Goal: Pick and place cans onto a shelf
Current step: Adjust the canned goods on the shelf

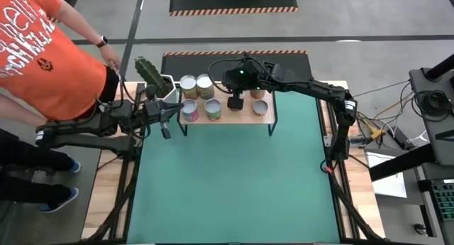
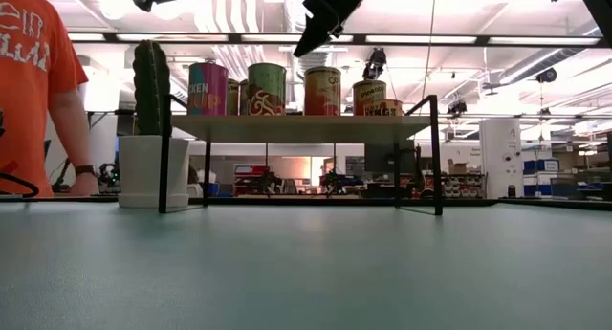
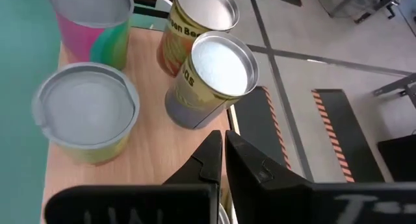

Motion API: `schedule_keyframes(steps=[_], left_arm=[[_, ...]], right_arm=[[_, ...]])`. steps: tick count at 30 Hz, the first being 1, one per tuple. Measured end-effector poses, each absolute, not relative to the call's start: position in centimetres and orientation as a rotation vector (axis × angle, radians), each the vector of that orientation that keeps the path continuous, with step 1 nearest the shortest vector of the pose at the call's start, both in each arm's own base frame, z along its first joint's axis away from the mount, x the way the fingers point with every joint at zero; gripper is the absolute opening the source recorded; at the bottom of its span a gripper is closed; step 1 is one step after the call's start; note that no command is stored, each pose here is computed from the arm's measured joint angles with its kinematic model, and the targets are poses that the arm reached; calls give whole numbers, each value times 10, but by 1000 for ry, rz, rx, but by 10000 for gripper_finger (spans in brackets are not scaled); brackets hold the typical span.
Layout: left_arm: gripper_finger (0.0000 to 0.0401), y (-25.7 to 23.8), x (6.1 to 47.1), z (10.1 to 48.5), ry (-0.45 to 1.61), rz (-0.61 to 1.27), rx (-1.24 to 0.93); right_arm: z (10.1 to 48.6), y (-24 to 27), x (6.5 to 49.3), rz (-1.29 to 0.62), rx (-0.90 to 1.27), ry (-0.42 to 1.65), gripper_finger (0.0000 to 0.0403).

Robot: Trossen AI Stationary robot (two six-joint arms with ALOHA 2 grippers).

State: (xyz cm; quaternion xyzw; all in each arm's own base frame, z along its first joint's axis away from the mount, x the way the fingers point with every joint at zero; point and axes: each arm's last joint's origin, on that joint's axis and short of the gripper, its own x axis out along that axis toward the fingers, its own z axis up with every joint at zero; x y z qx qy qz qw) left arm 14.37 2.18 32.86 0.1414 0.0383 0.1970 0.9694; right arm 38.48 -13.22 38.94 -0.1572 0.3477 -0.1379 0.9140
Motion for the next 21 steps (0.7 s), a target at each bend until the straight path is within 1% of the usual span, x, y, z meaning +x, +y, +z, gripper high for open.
schedule_keyframes(steps=[3, 5, 9, 11, 13, 18, 19, 21], left_arm=[[0, 22, 144, 328, 87, 397, 287], [0, 22, 144, 328, 87, 397, 286], [0, 22, 144, 328, 88, 397, 287], [0, 22, 144, 328, 87, 397, 286], [0, 22, 144, 328, 87, 397, 286], [0, 22, 144, 328, 85, 397, 286], [0, 22, 144, 328, 85, 397, 286], [0, 22, 144, 328, 85, 397, 286]], right_arm=[[398, -130, 381, -272, -298, 723, 9], [399, -126, 377, -205, -238, 739, 9], [393, -114, 371, 113, -56, 766, 9], [390, -109, 370, 209, -2, 773, 9], [386, -108, 370, 193, -11, 792, 9], [389, -118, 375, -40, -117, 781, 9], [390, -119, 376, -54, -125, 771, 9], [392, -117, 375, -23, -113, 764, 9]])
